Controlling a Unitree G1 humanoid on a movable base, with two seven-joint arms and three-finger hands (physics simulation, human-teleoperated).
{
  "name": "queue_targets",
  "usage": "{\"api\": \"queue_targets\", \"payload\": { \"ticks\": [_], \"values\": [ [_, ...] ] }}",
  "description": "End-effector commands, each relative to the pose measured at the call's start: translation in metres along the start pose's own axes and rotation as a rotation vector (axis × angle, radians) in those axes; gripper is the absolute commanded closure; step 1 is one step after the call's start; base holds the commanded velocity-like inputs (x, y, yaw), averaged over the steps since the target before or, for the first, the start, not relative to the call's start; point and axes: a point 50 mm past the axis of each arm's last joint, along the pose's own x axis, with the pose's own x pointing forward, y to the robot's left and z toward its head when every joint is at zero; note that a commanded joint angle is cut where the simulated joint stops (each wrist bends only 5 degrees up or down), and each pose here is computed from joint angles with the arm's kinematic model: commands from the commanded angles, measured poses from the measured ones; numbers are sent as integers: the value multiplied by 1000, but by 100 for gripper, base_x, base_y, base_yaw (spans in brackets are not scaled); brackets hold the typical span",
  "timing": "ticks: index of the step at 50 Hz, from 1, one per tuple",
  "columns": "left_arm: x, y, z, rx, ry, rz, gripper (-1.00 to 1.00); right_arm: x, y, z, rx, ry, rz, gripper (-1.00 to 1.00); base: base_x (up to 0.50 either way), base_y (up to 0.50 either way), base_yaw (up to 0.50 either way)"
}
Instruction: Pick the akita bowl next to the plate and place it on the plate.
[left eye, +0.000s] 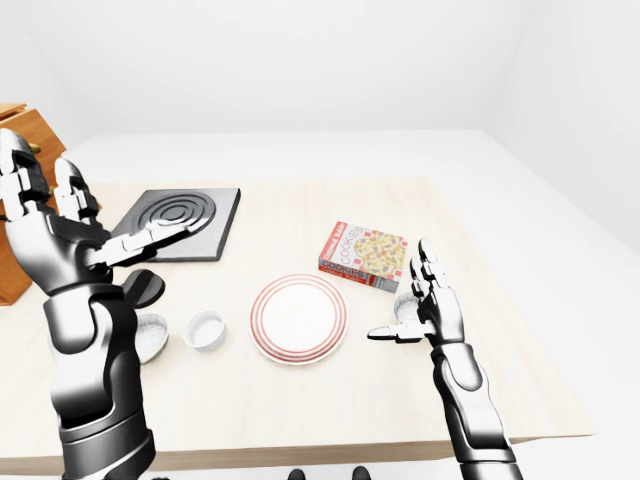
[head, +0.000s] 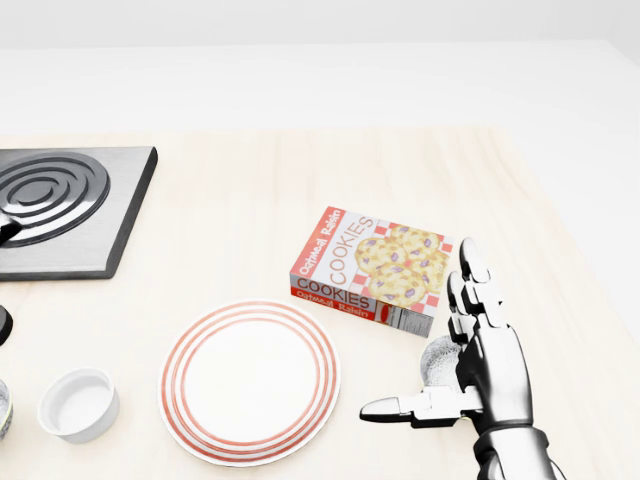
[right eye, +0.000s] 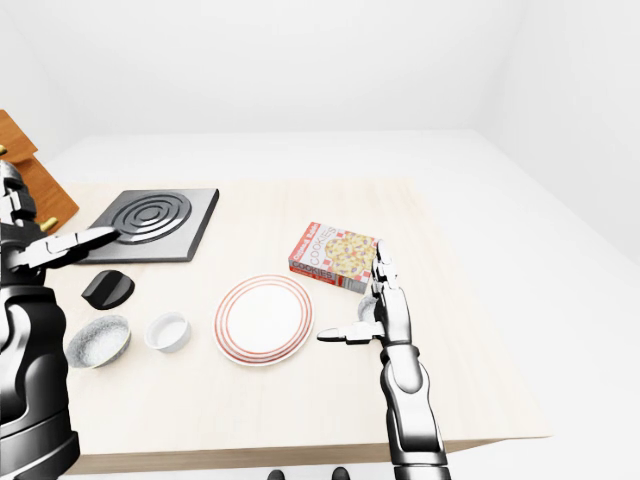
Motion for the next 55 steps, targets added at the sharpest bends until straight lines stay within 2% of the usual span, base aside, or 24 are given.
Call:
{"api": "queue_targets", "payload": {
  "ticks": [1,22,31,36,39,40,43,55],
  "values": [
    [5,7,4,-2,-11,25,-100,0,0,0,-4,0,0,-100,0,0,0],
    [5,9,3,-3,-6,34,-100,0,0,0,-6,0,-1,-100,0,0,0],
    [5,11,0,-10,8,45,-100,-2,-7,6,-22,-7,-42,-100,0,0,0],
    [5,12,-1,-12,14,46,-100,-1,-26,32,-138,-93,-123,-100,0,0,0],
    [4,13,-1,-15,15,48,-100,-3,-30,37,-166,-104,-129,-100,0,0,0],
    [5,14,0,-18,11,52,-100,-8,-32,42,-241,-150,-133,-100,0,0,0],
    [5,14,0,-20,13,53,-100,-12,-32,44,-306,-160,-129,-100,0,0,0],
    [3,14,-2,-19,20,52,-100,-25,-38,62,-399,-207,-123,-100,0,0,0]
  ]
}}
